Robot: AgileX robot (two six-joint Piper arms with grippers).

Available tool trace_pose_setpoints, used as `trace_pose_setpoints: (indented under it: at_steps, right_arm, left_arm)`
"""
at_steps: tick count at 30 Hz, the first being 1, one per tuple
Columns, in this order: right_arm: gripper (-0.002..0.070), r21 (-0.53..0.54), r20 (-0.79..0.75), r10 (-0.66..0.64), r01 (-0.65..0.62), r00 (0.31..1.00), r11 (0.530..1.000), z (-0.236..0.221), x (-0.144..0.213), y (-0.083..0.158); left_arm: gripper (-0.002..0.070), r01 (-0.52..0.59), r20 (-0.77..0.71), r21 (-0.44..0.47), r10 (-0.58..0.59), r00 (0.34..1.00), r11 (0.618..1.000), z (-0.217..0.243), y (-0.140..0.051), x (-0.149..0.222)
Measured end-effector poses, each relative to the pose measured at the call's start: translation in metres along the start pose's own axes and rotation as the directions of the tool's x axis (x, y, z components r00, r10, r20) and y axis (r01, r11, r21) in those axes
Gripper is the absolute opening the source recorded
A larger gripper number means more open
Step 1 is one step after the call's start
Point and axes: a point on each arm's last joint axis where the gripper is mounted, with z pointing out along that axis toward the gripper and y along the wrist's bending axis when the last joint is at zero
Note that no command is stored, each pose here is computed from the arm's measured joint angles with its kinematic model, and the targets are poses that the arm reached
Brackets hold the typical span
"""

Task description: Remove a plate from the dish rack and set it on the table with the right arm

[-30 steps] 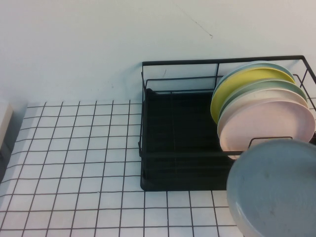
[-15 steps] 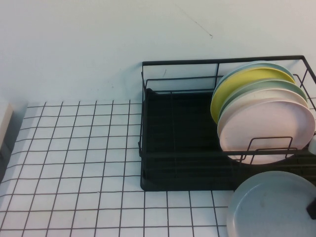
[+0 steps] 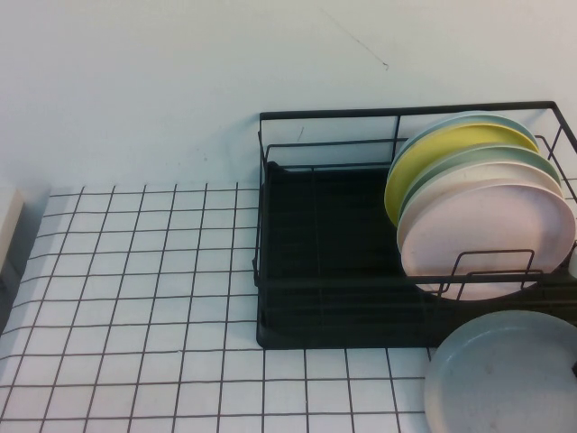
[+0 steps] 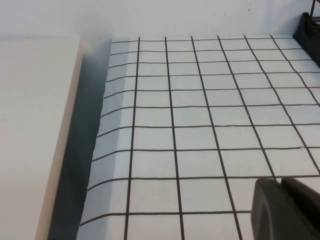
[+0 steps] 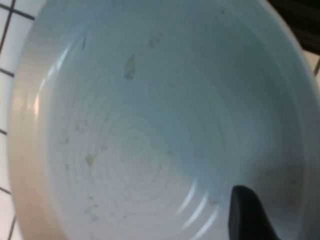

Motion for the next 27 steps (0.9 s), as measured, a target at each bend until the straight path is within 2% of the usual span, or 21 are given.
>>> trace_pose_setpoints:
  at_steps: [5, 12, 15, 17, 19, 22, 27]
  right_arm:
    - [0.0276, 0.012, 0.009, 0.007, -0.007, 1.000, 1.000, 0.000, -0.001, -0.001]
    - [0.0274, 0.034, 0.016, -0.016, 0.015, 1.000, 0.999, -0.004, -0.003, -0.002]
    - [0.0211, 0.024, 0.031, -0.035, 0.035, 0.999, 0.999, -0.013, -0.003, 0.002]
    - [0.0115, -0.022, 0.022, -0.068, 0.069, 0.997, 0.997, -0.017, -0.001, 0.008]
    - [0.0055, -0.074, 0.009, -0.098, 0.098, 0.995, 0.992, -0.019, 0.002, 0.013]
    - [0.0020, -0.089, 0.027, -0.129, 0.131, 0.991, 0.987, -0.026, 0.008, 0.020]
    - [0.0009, 0.039, 0.178, -0.216, 0.213, 0.960, 0.976, -0.072, 0.019, 0.035]
  left_arm:
    - [-0.0003, 0.000, 0.000, 0.000, 0.000, 1.000, 1.000, 0.000, 0.000, 0.000]
    - [-0.0003, 0.000, 0.000, 0.000, 0.000, 1.000, 1.000, 0.000, 0.000, 0.000]
    - [-0.0003, 0.000, 0.000, 0.000, 0.000, 1.000, 1.000, 0.000, 0.000, 0.000]
    - [-0.0003, 0.000, 0.000, 0.000, 0.000, 1.000, 1.000, 0.000, 0.000, 0.000]
    - [-0.0003, 0.000, 0.000, 0.000, 0.000, 1.000, 1.000, 0.000, 0.000, 0.000]
    - [-0.0003, 0.000, 0.000, 0.000, 0.000, 1.000, 1.000, 0.000, 0.000, 0.000]
    - [-0.0003, 0.000, 0.000, 0.000, 0.000, 1.000, 1.000, 0.000, 0.000, 0.000]
